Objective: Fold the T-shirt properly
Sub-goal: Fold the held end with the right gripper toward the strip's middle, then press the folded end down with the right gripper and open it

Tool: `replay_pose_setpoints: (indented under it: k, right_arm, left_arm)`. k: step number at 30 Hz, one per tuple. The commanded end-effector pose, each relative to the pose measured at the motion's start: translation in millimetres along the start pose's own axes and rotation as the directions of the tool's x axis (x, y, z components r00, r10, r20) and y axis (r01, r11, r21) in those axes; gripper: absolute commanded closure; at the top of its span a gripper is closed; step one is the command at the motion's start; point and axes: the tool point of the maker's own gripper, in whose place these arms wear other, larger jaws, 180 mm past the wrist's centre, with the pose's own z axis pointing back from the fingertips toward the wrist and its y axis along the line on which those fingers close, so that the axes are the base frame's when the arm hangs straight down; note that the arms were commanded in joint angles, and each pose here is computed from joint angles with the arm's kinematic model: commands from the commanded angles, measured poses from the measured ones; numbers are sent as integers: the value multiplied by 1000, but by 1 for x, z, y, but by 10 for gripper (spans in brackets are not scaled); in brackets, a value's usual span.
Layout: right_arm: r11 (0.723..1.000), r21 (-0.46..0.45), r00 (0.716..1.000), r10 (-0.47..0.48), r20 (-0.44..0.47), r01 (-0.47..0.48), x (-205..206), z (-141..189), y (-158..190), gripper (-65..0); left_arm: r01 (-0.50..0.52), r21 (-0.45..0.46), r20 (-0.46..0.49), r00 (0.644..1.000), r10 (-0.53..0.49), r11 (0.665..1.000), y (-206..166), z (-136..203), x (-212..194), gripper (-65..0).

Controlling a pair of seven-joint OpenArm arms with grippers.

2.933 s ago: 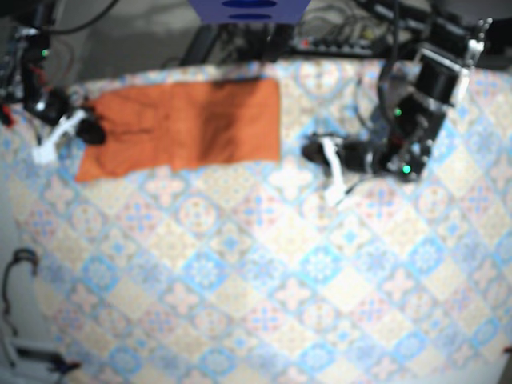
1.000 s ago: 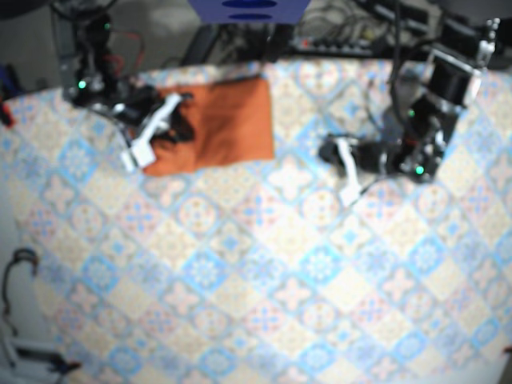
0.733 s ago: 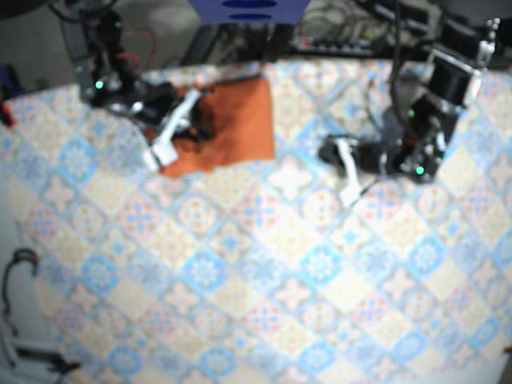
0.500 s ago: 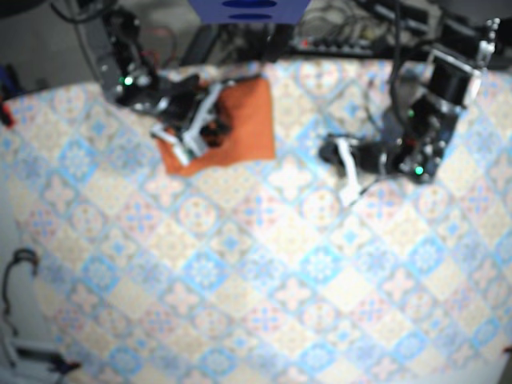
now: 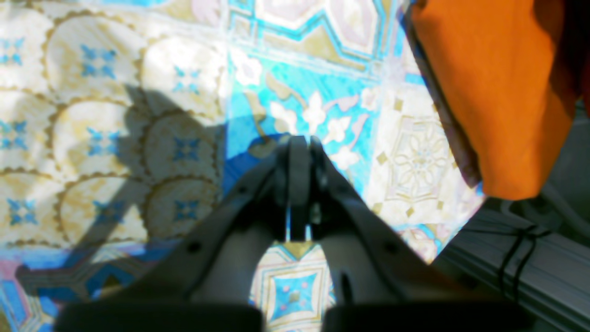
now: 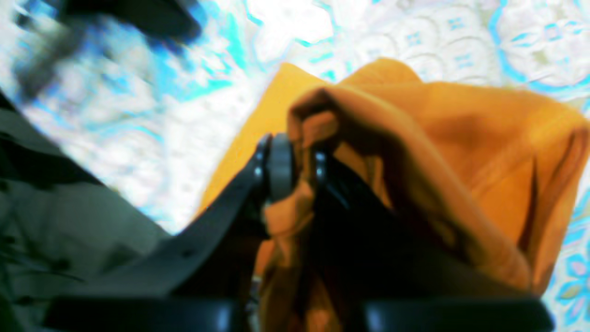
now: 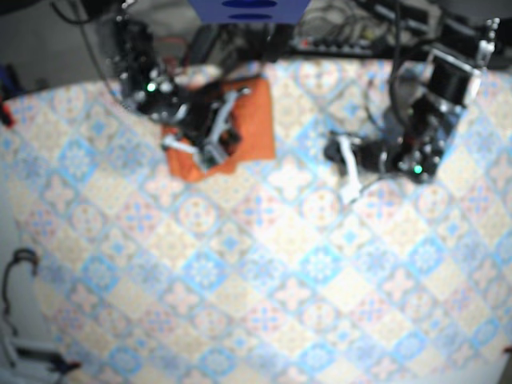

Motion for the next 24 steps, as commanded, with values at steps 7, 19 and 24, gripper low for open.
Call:
replay_pose_setpoints:
  k: [7,19,24]
  right_arm:
    - [985,10,984,173,-37,-173,-7,-11,22,-15]
    - [979,28,979,203,-26,-202,-1,-14,29,-18]
    - [944,52,943,329,-50,-327,3,-20,40,-18]
  left_arm:
    - [14,7,33,999,-14,1000,4,8,12,0]
    - [6,2,22,1000,-6,1000,2,6,5,0]
    - [6,2,22,1000,-6,1000,2,6,5,0]
